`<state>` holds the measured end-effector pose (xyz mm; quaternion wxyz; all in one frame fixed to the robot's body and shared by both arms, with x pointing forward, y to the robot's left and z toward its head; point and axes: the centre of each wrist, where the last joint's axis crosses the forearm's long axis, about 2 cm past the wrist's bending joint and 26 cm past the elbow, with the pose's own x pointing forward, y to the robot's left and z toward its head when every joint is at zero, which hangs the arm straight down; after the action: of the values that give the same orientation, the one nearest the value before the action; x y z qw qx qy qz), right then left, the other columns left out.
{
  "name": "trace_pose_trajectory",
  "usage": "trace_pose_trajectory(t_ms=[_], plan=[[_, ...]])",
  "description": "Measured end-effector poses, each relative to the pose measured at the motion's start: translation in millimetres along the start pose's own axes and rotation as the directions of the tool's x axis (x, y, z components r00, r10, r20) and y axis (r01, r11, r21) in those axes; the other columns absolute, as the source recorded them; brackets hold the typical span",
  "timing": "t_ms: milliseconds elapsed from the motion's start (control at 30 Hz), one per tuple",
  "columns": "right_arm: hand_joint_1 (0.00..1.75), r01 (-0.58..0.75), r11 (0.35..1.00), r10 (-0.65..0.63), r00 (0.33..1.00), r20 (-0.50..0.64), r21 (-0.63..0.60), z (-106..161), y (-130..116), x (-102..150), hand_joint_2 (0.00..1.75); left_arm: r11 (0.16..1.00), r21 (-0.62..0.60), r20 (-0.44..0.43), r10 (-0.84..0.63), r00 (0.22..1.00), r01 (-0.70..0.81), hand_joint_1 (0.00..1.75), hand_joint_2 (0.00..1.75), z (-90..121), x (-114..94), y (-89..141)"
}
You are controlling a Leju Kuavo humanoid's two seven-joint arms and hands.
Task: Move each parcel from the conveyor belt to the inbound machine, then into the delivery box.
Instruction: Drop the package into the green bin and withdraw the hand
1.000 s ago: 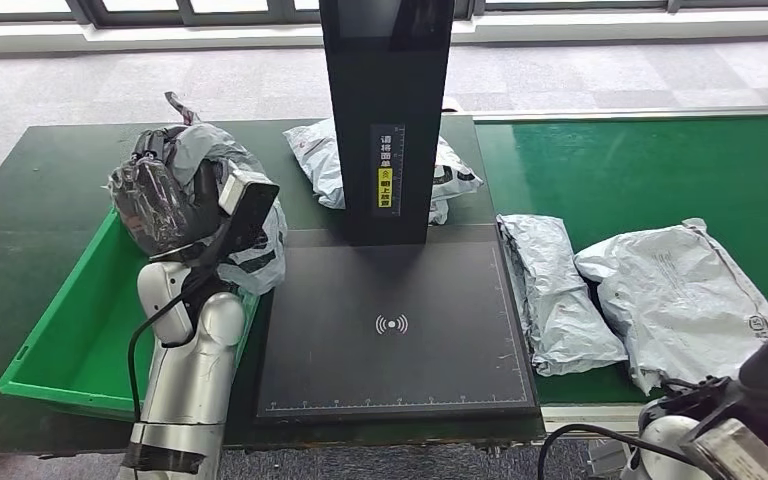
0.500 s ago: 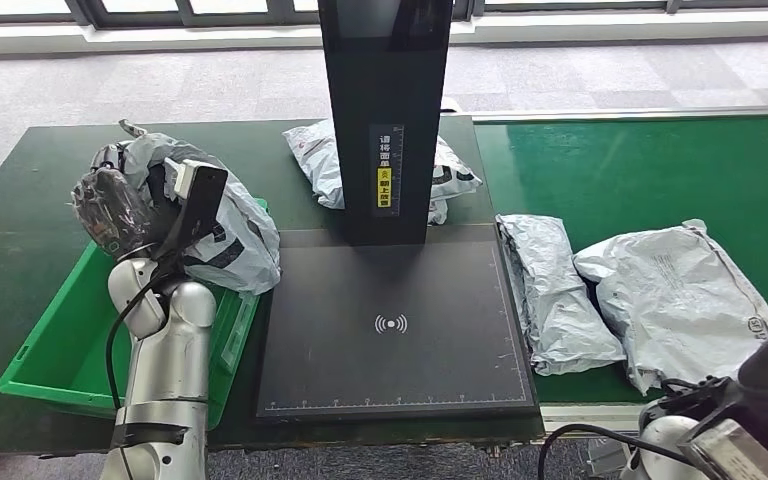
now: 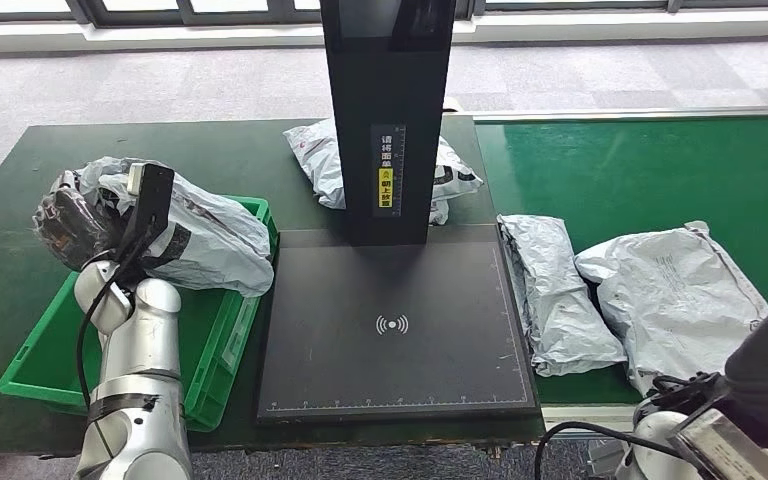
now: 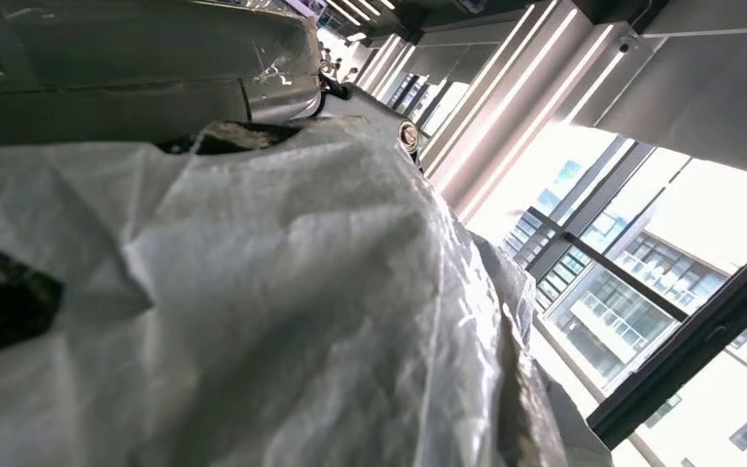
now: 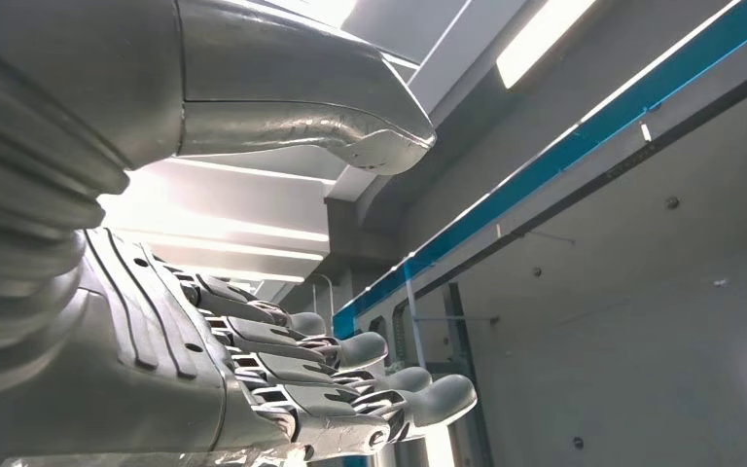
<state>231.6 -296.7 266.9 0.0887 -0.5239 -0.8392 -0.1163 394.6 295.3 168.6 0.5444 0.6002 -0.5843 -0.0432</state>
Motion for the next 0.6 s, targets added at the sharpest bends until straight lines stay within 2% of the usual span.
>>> trace_pose_trajectory(t_ms=[133,200,267,333,600], plan=[[0.0,-0.003,1.0,0.003,1.0,-0.004,0.005,0.6,0.3,-0.2,1.75,1.0,0.001,-0.017,-0.004,1.0,0.004,1.75,1.75,-0.6,-3.4,0.2],[0.0,-0.009,1.0,0.009,1.0,-0.013,0.018,2.7,1.4,-0.7,1.75,1.0,0.009,-0.056,-0.008,0.998,0.008,0.87,1.75,-2.4,-12.5,1.7],[0.0,-0.014,0.999,0.015,1.0,-0.024,0.034,5.3,2.7,-1.5,1.75,1.0,0.025,-0.082,-0.008,0.997,0.01,0.0,0.87,-5.0,-21.3,4.8],[0.0,-0.017,0.999,0.019,0.999,-0.032,0.046,7.6,3.7,-2.1,1.75,0.999,0.042,-0.09,-0.003,0.996,0.007,0.0,0.0,-7.9,-26.2,8.0],[0.0,-0.04,0.994,0.045,0.998,-0.05,0.101,15.8,7.7,-4.1,1.75,0.995,0.098,-0.093,0.03,0.995,-0.021,0.0,0.0,-15.9,-38.2,17.4]])
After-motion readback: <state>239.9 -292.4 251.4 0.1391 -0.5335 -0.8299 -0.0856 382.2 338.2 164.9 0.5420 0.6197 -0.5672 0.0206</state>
